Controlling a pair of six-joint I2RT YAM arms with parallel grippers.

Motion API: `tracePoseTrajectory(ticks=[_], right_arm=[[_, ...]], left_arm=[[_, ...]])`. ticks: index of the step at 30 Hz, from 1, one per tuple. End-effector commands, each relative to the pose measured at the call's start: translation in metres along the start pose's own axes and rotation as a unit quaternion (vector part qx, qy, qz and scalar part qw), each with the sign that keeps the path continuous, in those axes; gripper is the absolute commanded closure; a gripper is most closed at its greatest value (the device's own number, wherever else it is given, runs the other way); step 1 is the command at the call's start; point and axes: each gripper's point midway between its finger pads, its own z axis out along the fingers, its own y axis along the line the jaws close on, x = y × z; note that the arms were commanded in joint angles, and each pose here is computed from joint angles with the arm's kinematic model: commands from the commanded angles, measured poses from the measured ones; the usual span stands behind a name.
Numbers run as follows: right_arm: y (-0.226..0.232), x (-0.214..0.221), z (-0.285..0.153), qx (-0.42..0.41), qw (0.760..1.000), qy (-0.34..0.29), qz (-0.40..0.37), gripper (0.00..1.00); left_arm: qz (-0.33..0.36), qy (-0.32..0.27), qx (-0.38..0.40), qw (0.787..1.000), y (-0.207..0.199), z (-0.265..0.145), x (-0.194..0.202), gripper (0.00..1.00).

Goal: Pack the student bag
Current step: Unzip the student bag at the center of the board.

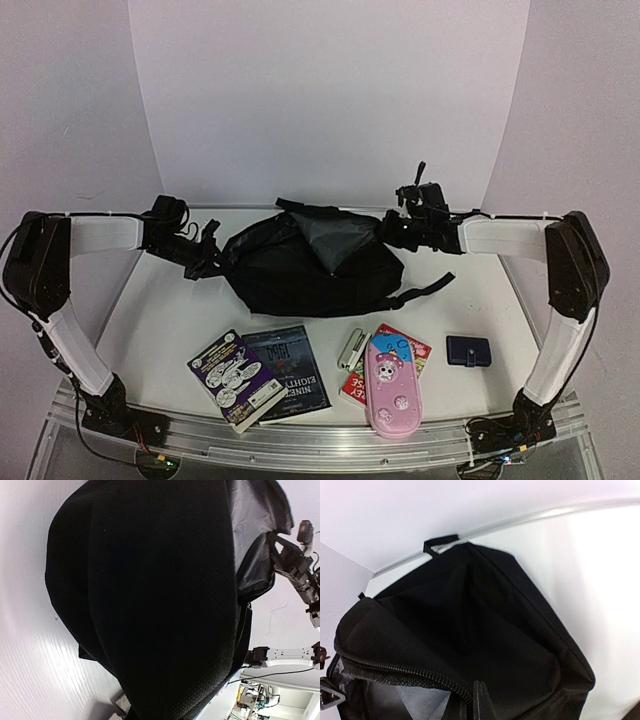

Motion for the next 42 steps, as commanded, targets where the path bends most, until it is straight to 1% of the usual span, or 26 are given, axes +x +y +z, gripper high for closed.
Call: tracePoseTrajectory(ticks=[1,4,6,8,10,13,15,18,19,22,24,26,30,33,36,39,42], right_arm=[[-0.008,0.037,0.033,-0.028,0.997,0.069,0.010,1.00],[-0.019,0.048,0.042,-0.014,0.997,0.078,0.012,1.00],[-0.022,0.049,0.043,-0.007,0.997,0.078,0.012,0.98],[-0.020,0.048,0.041,-0.011,0.997,0.077,0.010,0.91],[-0.015,0.045,0.036,-0.020,0.997,0.076,0.004,0.83],[-0.006,0.039,0.025,-0.035,0.997,0.070,-0.006,0.68],[0.001,0.032,0.013,-0.045,0.997,0.062,-0.012,0.57],[0.004,0.025,-0.007,-0.048,0.998,0.047,-0.015,0.44],[0.005,0.021,-0.016,-0.046,0.998,0.038,-0.016,0.39],[0.008,0.012,-0.042,-0.046,0.999,0.014,-0.020,0.28],[0.010,0.012,-0.056,-0.051,0.998,0.008,-0.021,0.25],[0.020,0.015,-0.070,-0.065,0.998,0.010,-0.024,0.23],[0.056,0.047,-0.086,-0.112,0.992,0.046,-0.039,0.20],[0.095,0.094,-0.092,-0.156,0.981,0.099,-0.056,0.19],[0.136,0.153,-0.096,-0.197,0.963,0.164,-0.077,0.20],[0.165,0.204,-0.096,-0.226,0.944,0.219,-0.097,0.21],[0.180,0.247,-0.091,-0.249,0.925,0.266,-0.102,0.22]], left_arm=[[0.044,-0.025,0.007,0.999,-0.008,0.006,-0.028,0.95],[0.045,-0.026,0.008,0.999,-0.005,0.017,-0.035,0.91],[0.039,-0.025,0.003,0.999,0.000,0.023,-0.038,0.87],[0.037,-0.029,-0.003,0.999,0.003,0.025,-0.041,0.80],[0.042,-0.041,-0.009,0.998,0.000,0.020,-0.044,0.70],[0.048,-0.067,-0.030,0.996,-0.002,0.007,-0.046,0.47],[0.048,-0.091,-0.051,0.993,-0.004,-0.006,-0.048,0.35],[0.034,-0.129,-0.093,0.987,0.003,-0.026,-0.040,0.27],[0.033,-0.149,-0.097,0.984,-0.001,-0.037,-0.038,0.25],[0.006,-0.181,-0.112,0.977,0.003,-0.057,-0.016,0.17],[-0.016,-0.177,-0.119,0.977,0.008,-0.063,0.001,0.15],[-0.054,-0.162,-0.135,0.976,0.018,-0.066,0.023,0.15],[-0.123,-0.134,-0.148,0.972,0.034,-0.068,0.066,0.16],[-0.166,-0.115,-0.154,0.967,0.044,-0.068,0.095,0.17],[-0.199,-0.103,-0.139,0.965,0.052,-0.060,0.119,0.18],[-0.221,-0.091,-0.120,0.964,0.057,-0.049,0.134,0.19],[-0.227,-0.079,-0.116,0.964,0.059,-0.040,0.142,0.19]])
